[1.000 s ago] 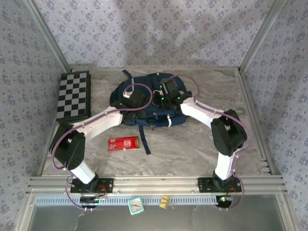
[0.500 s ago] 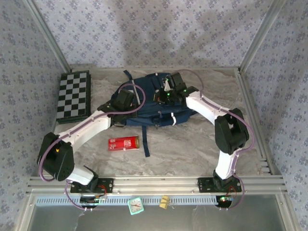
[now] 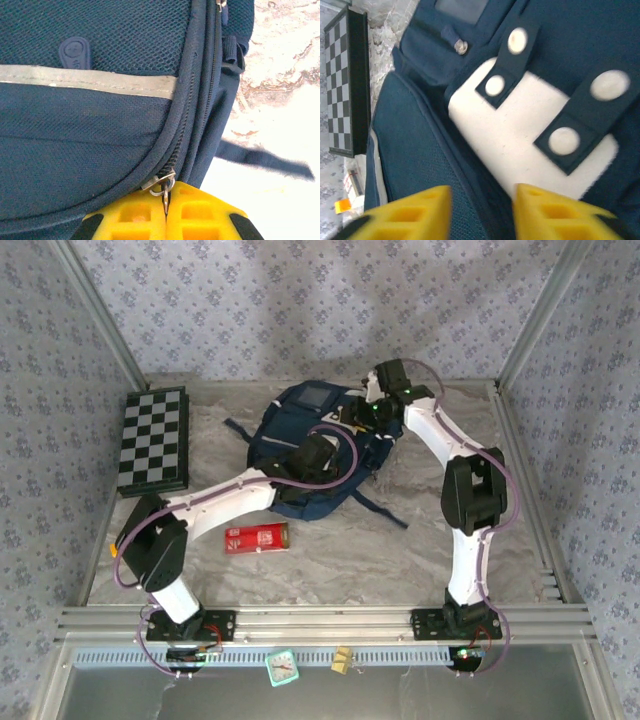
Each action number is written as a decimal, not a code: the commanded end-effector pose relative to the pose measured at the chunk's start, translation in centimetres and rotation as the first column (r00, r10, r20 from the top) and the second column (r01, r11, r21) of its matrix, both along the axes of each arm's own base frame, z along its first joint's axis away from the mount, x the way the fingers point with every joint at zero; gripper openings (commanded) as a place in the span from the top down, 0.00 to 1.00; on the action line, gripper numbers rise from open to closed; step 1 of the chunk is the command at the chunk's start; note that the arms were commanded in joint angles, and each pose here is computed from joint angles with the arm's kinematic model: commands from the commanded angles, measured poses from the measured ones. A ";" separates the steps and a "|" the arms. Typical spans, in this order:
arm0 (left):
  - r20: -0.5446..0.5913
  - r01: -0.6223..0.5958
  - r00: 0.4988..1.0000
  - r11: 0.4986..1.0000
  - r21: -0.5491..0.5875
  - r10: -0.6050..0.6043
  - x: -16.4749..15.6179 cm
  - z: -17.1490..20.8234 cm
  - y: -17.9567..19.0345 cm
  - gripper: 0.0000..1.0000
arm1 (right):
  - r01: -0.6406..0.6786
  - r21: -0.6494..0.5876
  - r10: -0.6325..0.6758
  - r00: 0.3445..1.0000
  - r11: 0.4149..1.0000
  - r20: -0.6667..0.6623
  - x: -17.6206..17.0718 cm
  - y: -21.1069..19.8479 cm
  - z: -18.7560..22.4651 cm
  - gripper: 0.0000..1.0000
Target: Pack books, pencil case, and school supplies into a backpack
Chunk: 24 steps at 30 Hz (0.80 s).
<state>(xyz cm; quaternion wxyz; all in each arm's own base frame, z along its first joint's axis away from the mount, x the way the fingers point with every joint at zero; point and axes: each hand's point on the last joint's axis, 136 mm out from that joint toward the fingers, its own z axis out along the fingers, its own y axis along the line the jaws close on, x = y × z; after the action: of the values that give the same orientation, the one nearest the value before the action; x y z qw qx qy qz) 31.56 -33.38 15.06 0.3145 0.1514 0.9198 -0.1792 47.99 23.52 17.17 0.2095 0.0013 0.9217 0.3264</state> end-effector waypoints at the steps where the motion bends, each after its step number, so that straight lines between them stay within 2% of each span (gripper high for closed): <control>1: -0.025 -0.030 0.999 0.999 -0.036 0.029 1.3 0.5 0.2 1.00 | 0.020 0.057 -0.020 1.000 0.998 0.015 -2.2 -0.5 2.7 0.48; 5: -0.009 0.010 1.000 0.999 -0.049 -0.010 1.3 0.4 -0.4 1.00 | 0.113 0.162 -0.095 0.988 0.980 -0.120 -5.5 -0.1 0.9 0.43; 10: -0.009 0.021 1.000 0.999 -0.030 -0.021 1.3 0.1 -0.4 1.00 | 0.193 0.268 -0.134 0.966 0.944 -0.222 -7.3 2.2 -0.4 0.45; 11: -0.009 0.022 1.000 0.999 -0.030 -0.022 1.3 0.1 -0.3 1.00 | 0.210 0.259 -0.150 0.960 0.943 -0.235 -7.5 2.5 -0.9 0.47; 16: 0.003 0.036 0.999 0.999 -0.006 -0.036 1.3 -0.1 -0.2 1.00 | 0.242 0.265 -0.176 0.952 0.933 -0.250 -7.1 3.6 -2.2 0.63; 24: 0.010 0.058 0.998 0.993 0.104 -0.060 0.1 -0.4 2.8 1.00 | 0.143 0.036 -0.136 0.978 0.989 -0.155 -6.7 -0.3 -2.6 1.00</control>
<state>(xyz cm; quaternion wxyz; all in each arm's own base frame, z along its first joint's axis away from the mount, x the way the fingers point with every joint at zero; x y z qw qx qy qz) 32.03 -32.43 13.82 0.2976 0.1789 0.9229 -0.1665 40.48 25.22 14.51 0.1374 0.1317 0.9078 0.3738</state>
